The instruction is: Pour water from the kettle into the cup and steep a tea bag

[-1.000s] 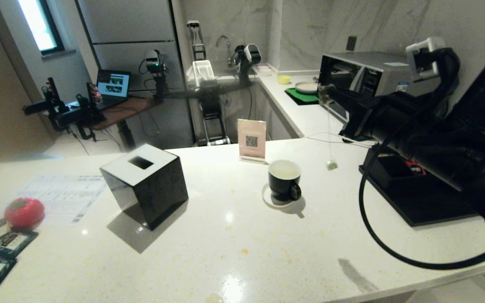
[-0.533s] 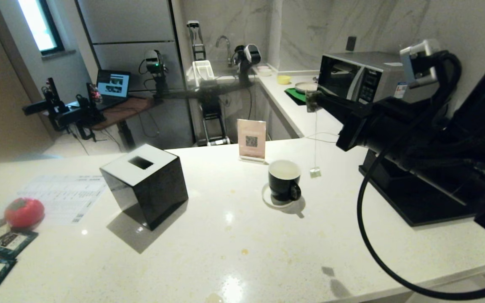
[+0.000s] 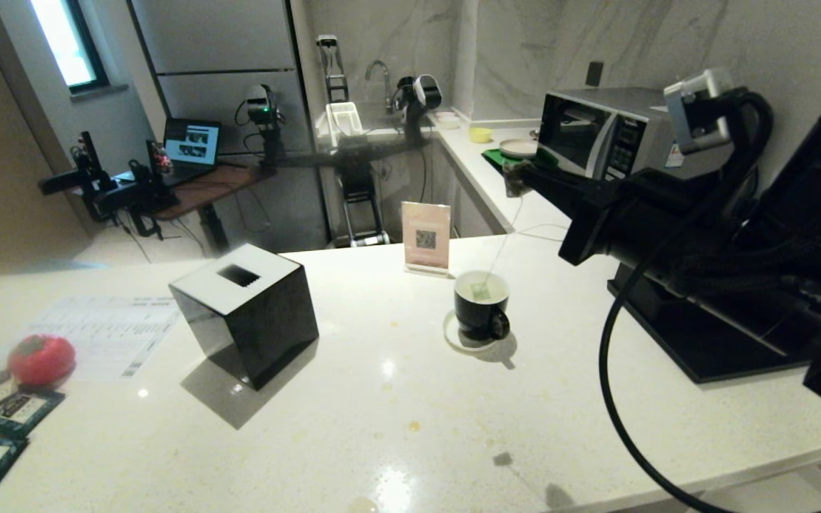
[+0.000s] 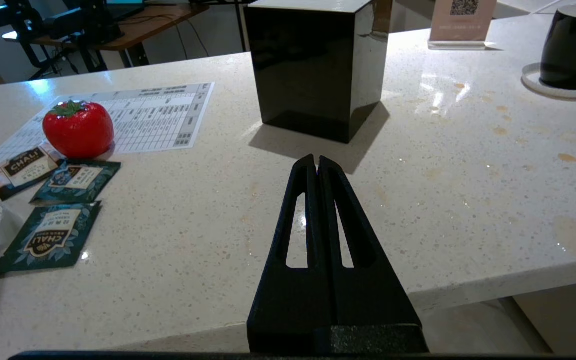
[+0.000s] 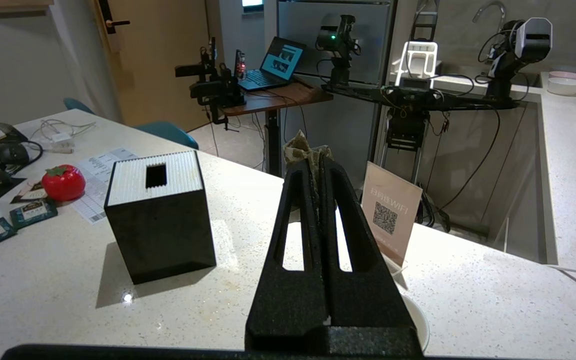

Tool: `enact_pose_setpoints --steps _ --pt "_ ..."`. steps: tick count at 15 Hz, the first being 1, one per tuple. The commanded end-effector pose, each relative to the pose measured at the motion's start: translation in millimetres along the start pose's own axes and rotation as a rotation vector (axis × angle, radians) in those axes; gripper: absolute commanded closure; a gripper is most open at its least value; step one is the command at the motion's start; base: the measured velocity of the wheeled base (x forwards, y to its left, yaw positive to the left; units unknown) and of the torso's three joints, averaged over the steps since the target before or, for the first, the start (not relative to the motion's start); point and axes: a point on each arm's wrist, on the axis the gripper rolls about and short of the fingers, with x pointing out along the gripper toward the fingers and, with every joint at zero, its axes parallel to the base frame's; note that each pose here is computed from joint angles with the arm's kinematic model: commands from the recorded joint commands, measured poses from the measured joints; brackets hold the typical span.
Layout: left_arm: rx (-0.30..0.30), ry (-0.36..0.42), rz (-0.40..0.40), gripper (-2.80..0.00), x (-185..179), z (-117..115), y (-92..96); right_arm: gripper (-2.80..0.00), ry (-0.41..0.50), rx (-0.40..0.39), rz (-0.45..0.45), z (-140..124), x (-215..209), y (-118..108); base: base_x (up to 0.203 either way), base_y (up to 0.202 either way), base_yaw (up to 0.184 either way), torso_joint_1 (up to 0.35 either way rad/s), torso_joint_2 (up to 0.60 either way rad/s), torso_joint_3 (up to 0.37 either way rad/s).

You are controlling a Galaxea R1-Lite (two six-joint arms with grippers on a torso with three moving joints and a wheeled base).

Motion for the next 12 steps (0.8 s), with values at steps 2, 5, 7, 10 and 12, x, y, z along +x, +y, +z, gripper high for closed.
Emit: enact_pose_setpoints --steps 2,5,7,10,12 --pt "0.000 -0.018 0.001 0.00 -1 8 0.5 0.00 -0.005 -0.002 0.007 0 0 2 0.000 0.000 0.000 0.000 0.00 0.000" --pt "0.000 -0.011 -0.007 0.00 0 19 1.0 0.00 -0.008 -0.003 0.009 1 0 3 0.000 0.000 0.000 0.000 0.00 0.000" --pt "0.000 -0.003 -0.050 0.00 3 28 0.6 0.00 -0.008 -0.002 0.015 1 1 5 0.000 0.000 0.000 0.000 0.00 0.000" --pt "-0.001 0.036 -0.089 0.00 11 44 1.1 0.00 -0.005 -0.001 0.016 0 1 5 0.000 0.000 0.000 0.000 0.00 0.000" --pt "-0.003 0.070 -0.104 0.00 24 58 1.8 0.00 -0.004 0.001 0.016 0 2 5 0.000 0.000 0.000 0.000 0.00 0.000"
